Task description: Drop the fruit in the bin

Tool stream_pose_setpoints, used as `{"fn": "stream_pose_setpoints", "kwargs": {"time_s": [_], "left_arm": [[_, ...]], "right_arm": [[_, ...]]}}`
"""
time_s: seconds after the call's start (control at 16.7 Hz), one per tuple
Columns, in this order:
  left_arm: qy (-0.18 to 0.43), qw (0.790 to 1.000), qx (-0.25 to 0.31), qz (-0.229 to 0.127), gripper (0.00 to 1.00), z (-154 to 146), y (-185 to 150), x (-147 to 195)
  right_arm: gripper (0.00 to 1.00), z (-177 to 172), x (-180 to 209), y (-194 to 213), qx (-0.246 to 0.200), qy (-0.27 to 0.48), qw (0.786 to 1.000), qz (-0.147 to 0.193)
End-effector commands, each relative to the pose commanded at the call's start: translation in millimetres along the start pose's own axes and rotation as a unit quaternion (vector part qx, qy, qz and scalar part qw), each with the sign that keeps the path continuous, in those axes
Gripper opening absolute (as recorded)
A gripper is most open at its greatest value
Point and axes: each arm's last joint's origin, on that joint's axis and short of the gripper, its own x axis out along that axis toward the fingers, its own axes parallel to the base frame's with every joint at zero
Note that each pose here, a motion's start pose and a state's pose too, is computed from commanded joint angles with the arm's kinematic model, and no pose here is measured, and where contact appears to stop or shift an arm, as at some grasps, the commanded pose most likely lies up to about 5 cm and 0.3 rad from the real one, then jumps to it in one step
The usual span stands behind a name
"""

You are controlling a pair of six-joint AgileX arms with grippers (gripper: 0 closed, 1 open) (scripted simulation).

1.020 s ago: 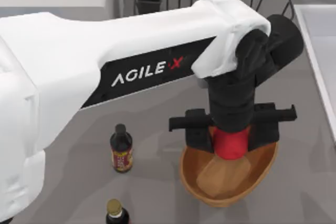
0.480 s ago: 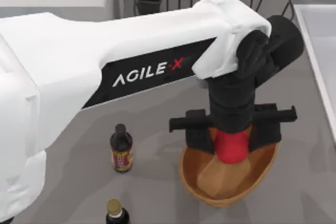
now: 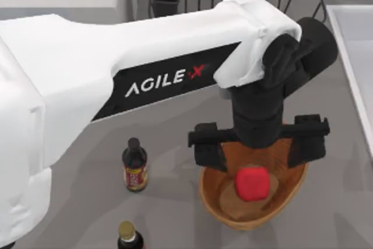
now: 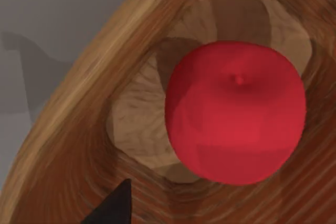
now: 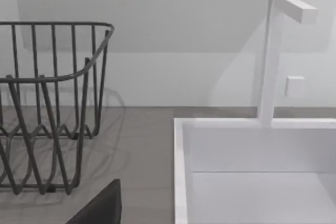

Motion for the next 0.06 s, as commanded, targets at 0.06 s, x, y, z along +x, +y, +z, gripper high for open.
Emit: {"fn": "stream_pose_setpoints", "kwargs": {"time_s": [0.06], "left_arm": [[0.0,1.0,0.0,0.0,1.0,0.0,0.0,0.0]], "right_arm": [[1.0,0.0,0.0,0.0,0.0,0.0,1.0,0.0]]}}
